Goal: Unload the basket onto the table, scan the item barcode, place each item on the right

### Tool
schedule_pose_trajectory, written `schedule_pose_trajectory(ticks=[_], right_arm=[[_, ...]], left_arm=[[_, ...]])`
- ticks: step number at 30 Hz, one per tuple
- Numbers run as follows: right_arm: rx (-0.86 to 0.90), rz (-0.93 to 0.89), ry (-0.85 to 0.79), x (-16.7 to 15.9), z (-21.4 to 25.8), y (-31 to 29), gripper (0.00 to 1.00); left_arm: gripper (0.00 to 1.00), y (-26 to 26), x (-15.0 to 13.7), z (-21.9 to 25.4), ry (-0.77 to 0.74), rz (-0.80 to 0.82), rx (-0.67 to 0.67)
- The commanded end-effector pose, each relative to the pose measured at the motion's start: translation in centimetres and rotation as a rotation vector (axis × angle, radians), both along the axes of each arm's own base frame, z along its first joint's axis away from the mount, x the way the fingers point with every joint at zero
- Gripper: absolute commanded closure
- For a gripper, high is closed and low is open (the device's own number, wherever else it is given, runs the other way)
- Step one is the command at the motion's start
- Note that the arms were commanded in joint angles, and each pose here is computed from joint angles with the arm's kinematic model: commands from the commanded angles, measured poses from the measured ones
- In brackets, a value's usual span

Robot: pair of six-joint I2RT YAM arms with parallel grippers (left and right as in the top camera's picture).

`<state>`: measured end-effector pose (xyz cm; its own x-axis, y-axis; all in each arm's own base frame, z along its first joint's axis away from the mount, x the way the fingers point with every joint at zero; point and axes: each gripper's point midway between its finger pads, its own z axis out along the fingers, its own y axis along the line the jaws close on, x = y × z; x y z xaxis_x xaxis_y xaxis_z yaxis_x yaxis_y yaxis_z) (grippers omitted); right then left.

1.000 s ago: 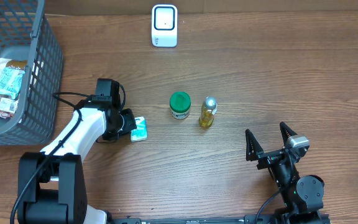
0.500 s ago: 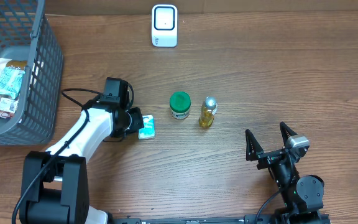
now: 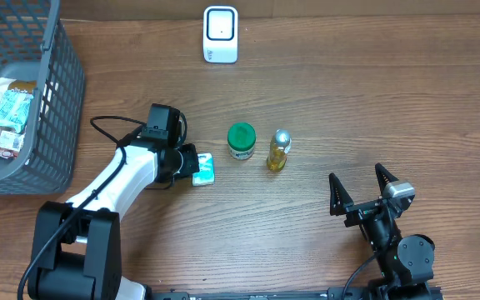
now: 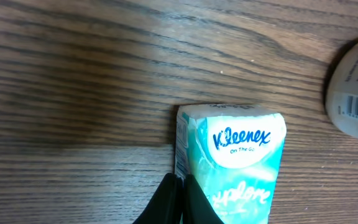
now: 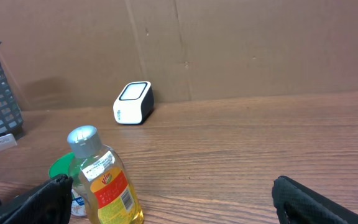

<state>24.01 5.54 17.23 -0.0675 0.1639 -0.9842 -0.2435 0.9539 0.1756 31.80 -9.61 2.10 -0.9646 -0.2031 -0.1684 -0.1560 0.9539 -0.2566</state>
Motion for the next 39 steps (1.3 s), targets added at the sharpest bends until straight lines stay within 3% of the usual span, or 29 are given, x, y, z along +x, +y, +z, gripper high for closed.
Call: schedule_pose_trajectory(ticks=[1, 11, 22, 29, 33, 39], right_arm=[[-0.003, -0.012, -0.005, 0.0, -0.2, -0.2, 0.0], [-0.003, -0.012, -0.005, 0.0, -0.2, -0.2, 0.0], [-0.003, -0.012, -0.005, 0.0, -0.2, -0.2, 0.0], [-0.003, -0.011, -0.005, 0.0, -0.2, -0.2, 0.0], [-0.003, -0.011, -0.005, 0.0, -0.2, -0.2, 0.0], [-0.003, -0.012, -0.005, 0.0, -0.2, -0.2, 0.0]], left_arm=[[0.95, -0.8, -0.5, -0.1, 0.002, -0.035, -0.015], [0.94, -0.9, -0.5, -0.1, 0.002, -0.035, -0.016], [0.84, -0.8, -0.8, -0.2, 0.017, -0.028, -0.012], [0.87, -0.7, -1.2, -0.3, 0.032, -0.028, -0.006], [0.95, 0.0, -1.0, -0.4, 0.028, -0.001, 0.026], [0.96, 0.9, -0.6, -0.5, 0.012, 0.017, 0.077]])
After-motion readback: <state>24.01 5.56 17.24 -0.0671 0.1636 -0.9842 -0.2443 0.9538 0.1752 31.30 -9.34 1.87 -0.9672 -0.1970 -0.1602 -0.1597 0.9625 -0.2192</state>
